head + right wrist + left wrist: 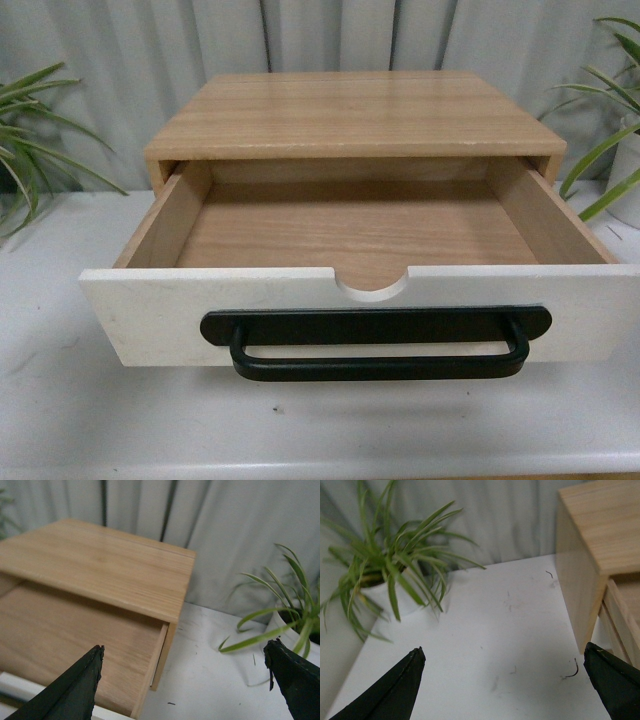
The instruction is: Close drawer sideways
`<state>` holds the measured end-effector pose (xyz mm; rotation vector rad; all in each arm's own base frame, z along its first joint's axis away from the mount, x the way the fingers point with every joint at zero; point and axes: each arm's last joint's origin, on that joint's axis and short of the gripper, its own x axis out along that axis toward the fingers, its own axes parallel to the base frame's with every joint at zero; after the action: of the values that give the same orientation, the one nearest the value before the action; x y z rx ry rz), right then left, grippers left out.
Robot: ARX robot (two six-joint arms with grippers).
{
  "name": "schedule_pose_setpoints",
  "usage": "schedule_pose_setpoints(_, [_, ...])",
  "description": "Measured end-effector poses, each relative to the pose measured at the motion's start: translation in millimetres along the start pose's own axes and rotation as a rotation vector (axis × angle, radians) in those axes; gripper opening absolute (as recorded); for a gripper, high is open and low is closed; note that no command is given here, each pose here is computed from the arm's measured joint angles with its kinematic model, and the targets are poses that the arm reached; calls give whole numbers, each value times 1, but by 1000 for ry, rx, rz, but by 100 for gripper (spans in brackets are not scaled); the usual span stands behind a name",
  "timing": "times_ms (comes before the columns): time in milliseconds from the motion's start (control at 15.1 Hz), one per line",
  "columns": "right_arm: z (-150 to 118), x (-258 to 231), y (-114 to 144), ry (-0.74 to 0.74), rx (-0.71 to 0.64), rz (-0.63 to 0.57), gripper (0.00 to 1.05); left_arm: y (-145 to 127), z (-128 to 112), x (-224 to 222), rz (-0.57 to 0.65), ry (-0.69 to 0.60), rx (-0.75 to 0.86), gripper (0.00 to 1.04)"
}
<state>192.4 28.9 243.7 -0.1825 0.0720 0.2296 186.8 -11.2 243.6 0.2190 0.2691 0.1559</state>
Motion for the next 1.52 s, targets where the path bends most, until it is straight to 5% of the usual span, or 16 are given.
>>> schedule_pose_setpoints(330, [5,29,12,72,-803,163,98,-24,23,11,-193,93,873,98])
schedule_pose_setpoints(462, [1,28,26,93,-1126,277,98,-38,27,10,-296,105,1059,98])
schedule_pose_setpoints(594, [-5,29,38,96,-1304,356,98,-55,21,8,-400,114,1144,98])
schedule_pose_setpoints(726, [-7,36,43,115,-1357,343,98,-73,24,6,-436,48,1159,98])
schedule_pose_setpoints(858, [-10,41,56,155,-1248,309,98,-100,14,15,-478,19,1127,98])
schedule_pose_setpoints(1519, [-28,50,56,247,-1176,295,98,-106,0,33,-455,51,1104,98])
